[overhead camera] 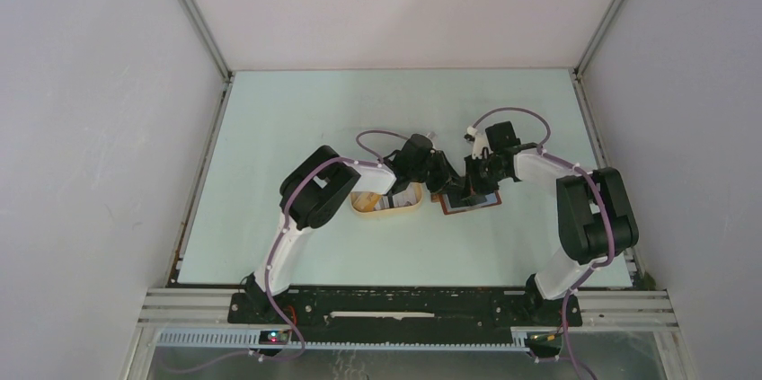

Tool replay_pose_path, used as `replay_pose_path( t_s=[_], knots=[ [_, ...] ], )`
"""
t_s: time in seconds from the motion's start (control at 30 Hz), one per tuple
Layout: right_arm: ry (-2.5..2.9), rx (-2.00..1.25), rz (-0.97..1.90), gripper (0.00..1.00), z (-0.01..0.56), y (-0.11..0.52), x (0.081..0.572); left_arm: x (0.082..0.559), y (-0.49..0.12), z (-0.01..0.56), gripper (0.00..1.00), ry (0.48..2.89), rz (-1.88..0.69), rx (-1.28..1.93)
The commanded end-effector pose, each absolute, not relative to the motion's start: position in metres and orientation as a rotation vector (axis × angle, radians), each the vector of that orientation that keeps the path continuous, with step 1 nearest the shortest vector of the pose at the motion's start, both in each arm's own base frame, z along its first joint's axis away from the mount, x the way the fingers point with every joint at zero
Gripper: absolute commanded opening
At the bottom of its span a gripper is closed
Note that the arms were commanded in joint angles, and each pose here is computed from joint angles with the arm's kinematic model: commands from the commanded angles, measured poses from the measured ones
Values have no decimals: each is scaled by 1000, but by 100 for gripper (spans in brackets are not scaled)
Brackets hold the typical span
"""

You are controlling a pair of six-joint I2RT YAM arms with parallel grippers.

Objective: Put the credit cards into the card holder
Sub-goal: Insert the credit card into the card holder.

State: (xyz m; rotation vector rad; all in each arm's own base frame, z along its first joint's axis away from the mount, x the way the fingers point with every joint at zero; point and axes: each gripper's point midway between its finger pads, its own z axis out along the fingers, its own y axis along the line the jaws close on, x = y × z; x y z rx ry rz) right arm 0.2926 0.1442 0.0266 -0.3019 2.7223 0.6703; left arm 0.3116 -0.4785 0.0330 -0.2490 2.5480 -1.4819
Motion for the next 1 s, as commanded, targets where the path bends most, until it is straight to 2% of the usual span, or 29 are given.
replay_pose_path(
  t_s=[0.0,0.4,0.73,0.87,0.97],
  knots=[
    [2687,-235,543,0,30,127,312,313,-476,19,25,2589,-1435,-272],
    [2675,-91,441,0,31,88,329,313,-476,19,29,2593,-1433,-264],
    [2422,-187,745,0,100,94,338,322,-470,50,29,2509,-1393,-143],
    [2360,-300,793,1,118,91,334,325,-464,55,26,2500,-1325,-119],
    [2399,-338,844,3,110,92,329,326,-461,56,20,2503,-1298,-114]
  ],
)
